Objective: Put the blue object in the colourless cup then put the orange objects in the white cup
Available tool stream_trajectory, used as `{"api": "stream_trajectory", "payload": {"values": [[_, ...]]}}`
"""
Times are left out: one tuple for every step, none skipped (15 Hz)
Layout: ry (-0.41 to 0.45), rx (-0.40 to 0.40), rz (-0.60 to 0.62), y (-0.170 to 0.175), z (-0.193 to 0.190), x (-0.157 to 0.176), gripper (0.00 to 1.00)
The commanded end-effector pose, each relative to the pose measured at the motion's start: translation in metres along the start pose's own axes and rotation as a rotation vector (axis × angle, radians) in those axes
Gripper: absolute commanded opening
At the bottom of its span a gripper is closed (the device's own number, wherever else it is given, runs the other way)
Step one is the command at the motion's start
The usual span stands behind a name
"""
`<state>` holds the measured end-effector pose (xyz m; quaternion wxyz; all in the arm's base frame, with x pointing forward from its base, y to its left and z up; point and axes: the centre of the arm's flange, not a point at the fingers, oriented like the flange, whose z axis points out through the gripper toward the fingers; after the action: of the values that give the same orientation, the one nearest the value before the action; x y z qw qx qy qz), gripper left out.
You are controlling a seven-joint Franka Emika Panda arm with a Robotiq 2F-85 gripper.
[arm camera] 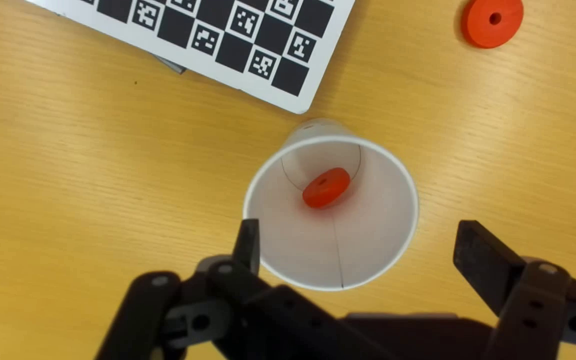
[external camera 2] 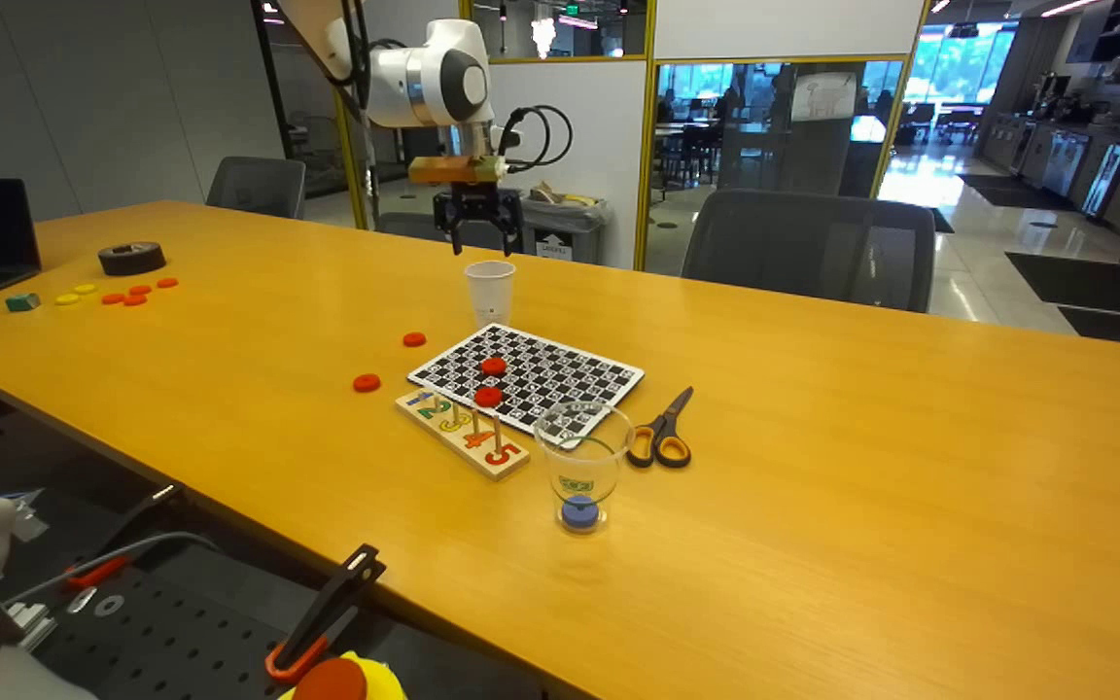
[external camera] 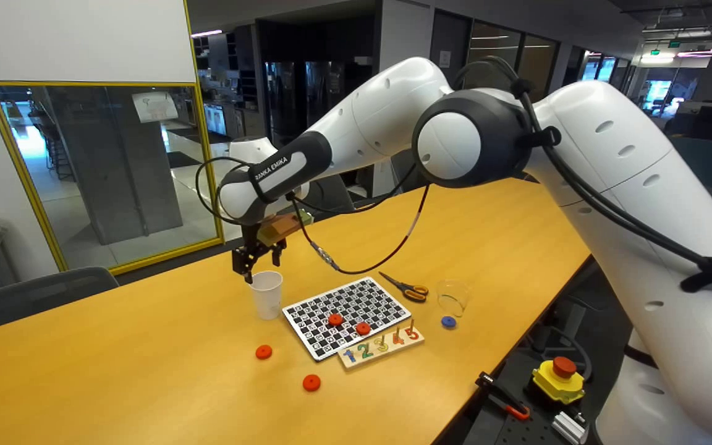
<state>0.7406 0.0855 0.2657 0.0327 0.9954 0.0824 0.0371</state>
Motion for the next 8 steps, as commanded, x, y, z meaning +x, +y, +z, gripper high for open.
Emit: {"api": "stream_trajectory", "payload": {"values": [[-0.013, -0.046, 0.041, 0.001, -0.021, -0.040, 1.00], [-0.019, -0.051, 0.048, 0.005, -0.024, -0.048, 1.00], [-0.023, -0.054, 0.056, 0.010, -0.025, -0.060, 1.00], [-0.025, -0.061, 0.066, 0.017, -0.026, -0.071, 1.00], [-0.025, -0.064, 0.076, 0.024, -0.023, -0.083, 1.00], [-0.022, -0.064, 0.086, 0.030, -0.022, -0.093, 1.00], [-0.023, -0.064, 0.099, 0.037, -0.018, -0.103, 1.00], [-0.022, -0.064, 0.111, 0.044, -0.014, -0.113, 1.00]]}}
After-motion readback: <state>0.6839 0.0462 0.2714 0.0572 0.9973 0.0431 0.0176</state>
